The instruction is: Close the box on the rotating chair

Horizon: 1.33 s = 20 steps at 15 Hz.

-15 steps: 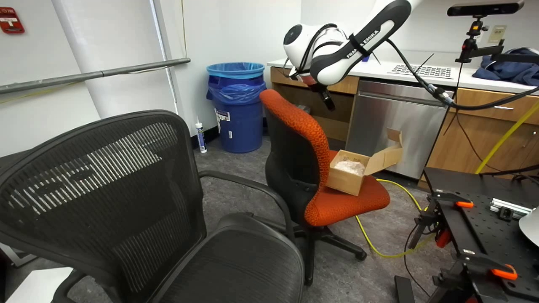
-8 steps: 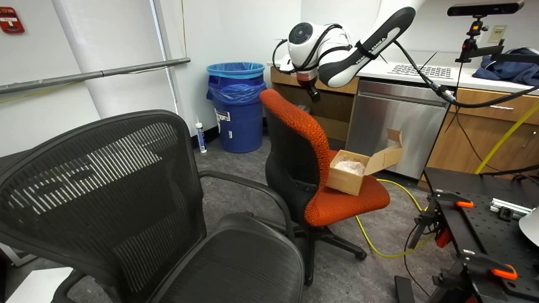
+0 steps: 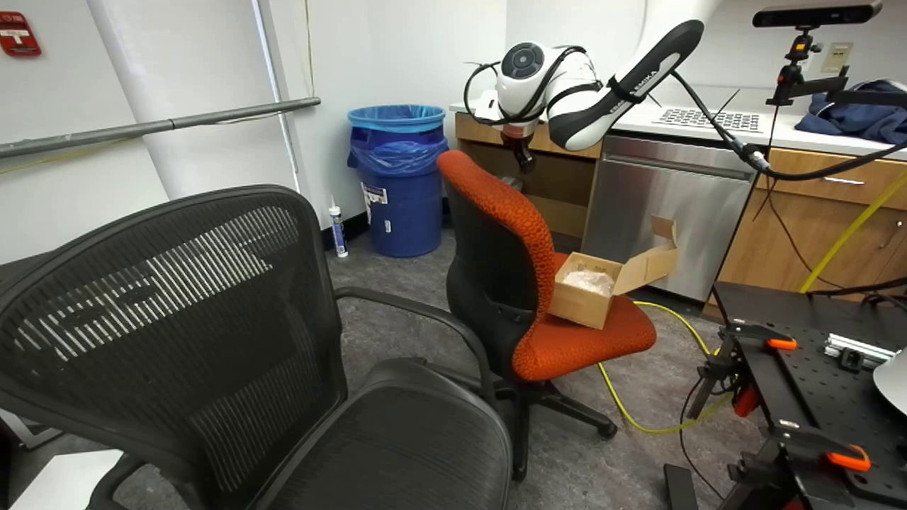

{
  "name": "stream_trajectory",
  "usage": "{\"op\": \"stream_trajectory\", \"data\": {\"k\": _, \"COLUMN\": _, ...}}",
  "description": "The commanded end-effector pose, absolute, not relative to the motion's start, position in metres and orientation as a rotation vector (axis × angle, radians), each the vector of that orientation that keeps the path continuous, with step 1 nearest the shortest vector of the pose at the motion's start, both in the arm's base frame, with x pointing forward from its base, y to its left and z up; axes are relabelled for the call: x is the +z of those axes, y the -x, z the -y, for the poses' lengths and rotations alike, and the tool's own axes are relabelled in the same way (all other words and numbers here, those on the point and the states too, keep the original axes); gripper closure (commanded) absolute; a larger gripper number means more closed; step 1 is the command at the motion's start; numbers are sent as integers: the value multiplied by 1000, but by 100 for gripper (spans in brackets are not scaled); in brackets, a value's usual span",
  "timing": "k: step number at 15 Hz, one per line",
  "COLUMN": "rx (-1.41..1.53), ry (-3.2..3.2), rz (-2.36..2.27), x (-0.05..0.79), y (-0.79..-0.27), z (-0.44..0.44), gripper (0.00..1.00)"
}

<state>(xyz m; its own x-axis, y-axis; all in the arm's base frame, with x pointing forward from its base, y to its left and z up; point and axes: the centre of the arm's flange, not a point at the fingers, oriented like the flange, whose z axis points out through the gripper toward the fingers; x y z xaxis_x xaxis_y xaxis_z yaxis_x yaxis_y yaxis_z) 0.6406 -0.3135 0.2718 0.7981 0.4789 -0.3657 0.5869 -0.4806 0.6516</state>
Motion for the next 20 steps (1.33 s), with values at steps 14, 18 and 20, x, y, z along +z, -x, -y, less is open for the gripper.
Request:
{"op": "stream_trajectory", "data": {"k": 14, "rx": -632, "ry": -2431, "rz": -751, "x": 246, "y": -609, "z": 310, "gripper": 4}}
{"op": "stream_trajectory", "data": {"k": 18, "rx": -731, "ry": -2403, "rz": -766, "x": 237, "y": -597, "z": 309, "gripper": 1}}
{"op": "stream_trajectory", "data": {"k": 20, "rx": -812, "ry": -2404, "rz": -777, "x": 239, "y": -593, "z": 308, "gripper": 0}}
